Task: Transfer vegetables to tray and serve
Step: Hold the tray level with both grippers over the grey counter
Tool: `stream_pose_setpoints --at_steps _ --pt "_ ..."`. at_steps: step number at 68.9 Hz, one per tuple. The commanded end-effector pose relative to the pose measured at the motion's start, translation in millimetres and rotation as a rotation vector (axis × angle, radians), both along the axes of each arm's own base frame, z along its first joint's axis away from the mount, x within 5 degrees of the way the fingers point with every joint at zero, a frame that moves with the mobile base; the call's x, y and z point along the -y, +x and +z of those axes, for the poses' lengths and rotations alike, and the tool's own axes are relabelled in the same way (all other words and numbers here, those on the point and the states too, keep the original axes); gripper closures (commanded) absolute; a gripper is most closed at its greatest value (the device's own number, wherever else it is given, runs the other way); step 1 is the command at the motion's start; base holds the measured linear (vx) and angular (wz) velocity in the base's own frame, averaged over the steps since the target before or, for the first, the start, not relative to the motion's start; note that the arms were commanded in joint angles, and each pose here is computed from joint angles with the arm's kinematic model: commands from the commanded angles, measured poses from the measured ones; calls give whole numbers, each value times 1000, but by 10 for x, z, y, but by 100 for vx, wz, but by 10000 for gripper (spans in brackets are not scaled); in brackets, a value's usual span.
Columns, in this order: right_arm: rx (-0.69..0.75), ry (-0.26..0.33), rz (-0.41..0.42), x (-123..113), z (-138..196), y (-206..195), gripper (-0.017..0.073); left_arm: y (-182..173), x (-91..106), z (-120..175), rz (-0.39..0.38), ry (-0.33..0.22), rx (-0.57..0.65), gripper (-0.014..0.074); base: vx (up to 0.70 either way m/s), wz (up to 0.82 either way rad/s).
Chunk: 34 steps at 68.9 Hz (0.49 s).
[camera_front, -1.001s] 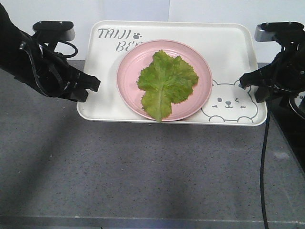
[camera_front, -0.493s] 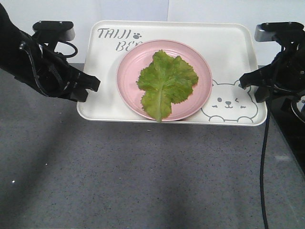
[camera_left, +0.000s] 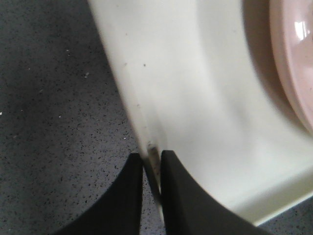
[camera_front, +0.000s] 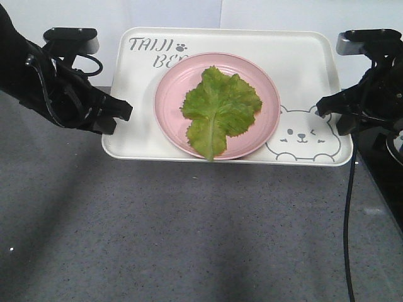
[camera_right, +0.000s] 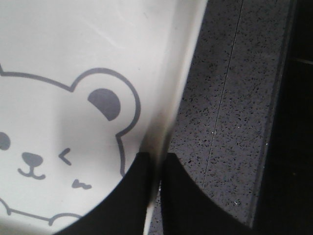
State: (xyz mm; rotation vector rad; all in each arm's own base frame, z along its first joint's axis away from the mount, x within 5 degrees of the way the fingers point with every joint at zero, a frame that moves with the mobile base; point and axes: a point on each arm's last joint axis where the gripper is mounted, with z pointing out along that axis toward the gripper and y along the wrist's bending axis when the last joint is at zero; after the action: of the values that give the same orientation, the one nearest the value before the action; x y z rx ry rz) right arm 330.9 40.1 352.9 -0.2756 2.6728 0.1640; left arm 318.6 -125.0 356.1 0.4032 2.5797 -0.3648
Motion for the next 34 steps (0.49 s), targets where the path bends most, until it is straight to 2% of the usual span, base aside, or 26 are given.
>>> stream_pose_setpoints --at_steps 1,34 --pt "117 191 59 -232 282 -77 565 -109 218 354 -34 -233 122 599 3 0" --pt "117 191 59 -232 282 -77 565 -109 218 354 -34 -233 122 599 3 0"
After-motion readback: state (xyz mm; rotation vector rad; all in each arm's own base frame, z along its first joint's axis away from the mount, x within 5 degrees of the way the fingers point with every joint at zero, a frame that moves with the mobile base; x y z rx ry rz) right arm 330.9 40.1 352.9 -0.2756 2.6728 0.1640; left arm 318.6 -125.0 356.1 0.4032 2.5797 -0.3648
